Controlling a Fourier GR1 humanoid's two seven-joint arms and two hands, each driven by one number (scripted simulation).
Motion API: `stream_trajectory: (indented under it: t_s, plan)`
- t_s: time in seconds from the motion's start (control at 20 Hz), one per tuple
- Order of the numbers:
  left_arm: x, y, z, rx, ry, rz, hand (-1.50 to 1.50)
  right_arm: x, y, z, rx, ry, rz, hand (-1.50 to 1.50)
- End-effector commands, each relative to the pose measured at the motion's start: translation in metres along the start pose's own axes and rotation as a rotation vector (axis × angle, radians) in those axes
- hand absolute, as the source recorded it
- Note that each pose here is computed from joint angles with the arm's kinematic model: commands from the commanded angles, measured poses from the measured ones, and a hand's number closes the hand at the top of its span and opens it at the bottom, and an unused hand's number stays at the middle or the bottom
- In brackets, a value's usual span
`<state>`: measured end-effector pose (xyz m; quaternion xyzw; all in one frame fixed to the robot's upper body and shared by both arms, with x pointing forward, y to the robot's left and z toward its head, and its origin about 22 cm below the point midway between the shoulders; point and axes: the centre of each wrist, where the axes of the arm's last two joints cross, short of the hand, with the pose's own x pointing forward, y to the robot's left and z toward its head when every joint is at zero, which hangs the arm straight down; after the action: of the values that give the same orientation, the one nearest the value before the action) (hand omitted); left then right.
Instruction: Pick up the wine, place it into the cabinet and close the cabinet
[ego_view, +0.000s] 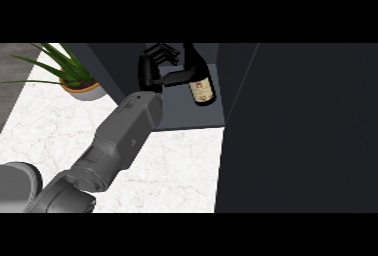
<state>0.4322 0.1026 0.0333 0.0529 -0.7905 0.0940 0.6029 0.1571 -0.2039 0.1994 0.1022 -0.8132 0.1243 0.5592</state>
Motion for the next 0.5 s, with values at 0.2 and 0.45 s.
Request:
stream_trajectory:
  t_s: [0.2, 0.45]
  plan:
    - [-0.016, 0.026, 0.005, 0.023, 0.02, -0.096, -1.5, 0.014, -0.007, 0.014, 0.0, -0.013, -0.008, -1.5]
    - [-0.005, 0.025, -0.006, 0.012, 0.022, -0.163, -1.5, -0.001, -0.003, 0.01, 0.015, -0.034, -0.026, -1.5]
